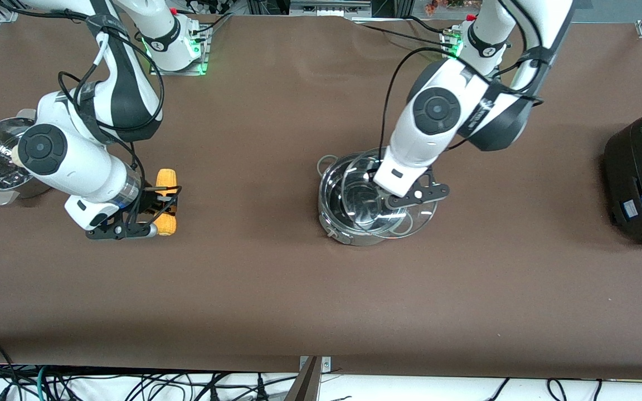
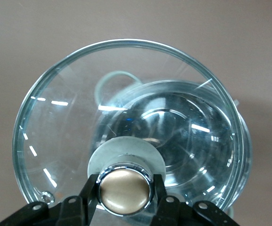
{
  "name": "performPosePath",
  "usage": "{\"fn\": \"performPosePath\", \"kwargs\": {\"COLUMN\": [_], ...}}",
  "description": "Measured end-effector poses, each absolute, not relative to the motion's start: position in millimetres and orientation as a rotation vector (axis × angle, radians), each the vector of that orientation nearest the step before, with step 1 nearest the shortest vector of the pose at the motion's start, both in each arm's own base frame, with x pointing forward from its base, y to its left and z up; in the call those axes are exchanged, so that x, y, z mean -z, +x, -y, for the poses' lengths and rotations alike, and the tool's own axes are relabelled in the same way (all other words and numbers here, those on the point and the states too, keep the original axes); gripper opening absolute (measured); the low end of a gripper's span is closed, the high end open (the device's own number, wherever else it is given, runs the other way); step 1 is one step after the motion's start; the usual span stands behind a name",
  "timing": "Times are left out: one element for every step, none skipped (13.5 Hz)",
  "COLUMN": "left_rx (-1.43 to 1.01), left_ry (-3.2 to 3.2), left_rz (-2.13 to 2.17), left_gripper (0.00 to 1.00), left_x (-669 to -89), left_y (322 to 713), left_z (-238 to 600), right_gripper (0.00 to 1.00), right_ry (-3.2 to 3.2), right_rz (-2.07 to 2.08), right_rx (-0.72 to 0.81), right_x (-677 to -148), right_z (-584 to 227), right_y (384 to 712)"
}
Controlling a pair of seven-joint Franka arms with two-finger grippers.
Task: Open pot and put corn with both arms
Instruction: 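Lift the glass lid off the pot with the left gripper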
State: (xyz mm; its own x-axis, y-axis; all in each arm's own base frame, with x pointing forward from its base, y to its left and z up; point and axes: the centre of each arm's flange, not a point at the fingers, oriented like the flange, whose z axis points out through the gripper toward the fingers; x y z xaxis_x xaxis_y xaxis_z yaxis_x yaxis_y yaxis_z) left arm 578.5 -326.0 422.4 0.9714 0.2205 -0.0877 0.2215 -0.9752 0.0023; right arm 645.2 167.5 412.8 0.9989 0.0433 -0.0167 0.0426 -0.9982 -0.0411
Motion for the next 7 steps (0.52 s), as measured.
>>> {"fn": "performPosePath", "kwargs": {"left_rx": [0.14,0.15,0.162,0.173,0.189,0.206,0.228], "left_ry": [3.115,3.123,3.13,3.137,3.144,3.149,3.153], "left_rz": [-0.317,-0.279,-0.238,-0.189,-0.142,-0.099,-0.063], "left_gripper": [0.5,0.5,0.5,0.5,0.5,0.5,0.5], "left_x": [-430.8,-437.8,-443.0,-445.6,-444.4,-440.7,-435.5], "left_y": [582.6,587.4,591.7,595.7,597.9,598.9,599.1], "left_z": [310.0,292.0,273.3,252.3,231.9,212.8,193.7], "right_gripper": [0.32,0.32,0.32,0.32,0.32,0.32,0.32], "right_ry": [-3.1,-3.099,-3.095,-3.09,-3.084,-3.078,-3.071], "right_rz": [0.044,0.021,-0.001,-0.026,-0.047,-0.075,-0.108], "right_rx": [-0.026,-0.018,-0.004,0.014,0.03,0.041,0.052], "right_x": [-413.5,-416.0,-419.8,-423.7,-425.9,-425.4,-423.8], "right_z": [-179.6,-198.1,-219.5,-246.4,-274.1,-300.1,-324.7], "right_y": [642.5,639.5,636.9,634.1,631.4,629.0,627.3]}}
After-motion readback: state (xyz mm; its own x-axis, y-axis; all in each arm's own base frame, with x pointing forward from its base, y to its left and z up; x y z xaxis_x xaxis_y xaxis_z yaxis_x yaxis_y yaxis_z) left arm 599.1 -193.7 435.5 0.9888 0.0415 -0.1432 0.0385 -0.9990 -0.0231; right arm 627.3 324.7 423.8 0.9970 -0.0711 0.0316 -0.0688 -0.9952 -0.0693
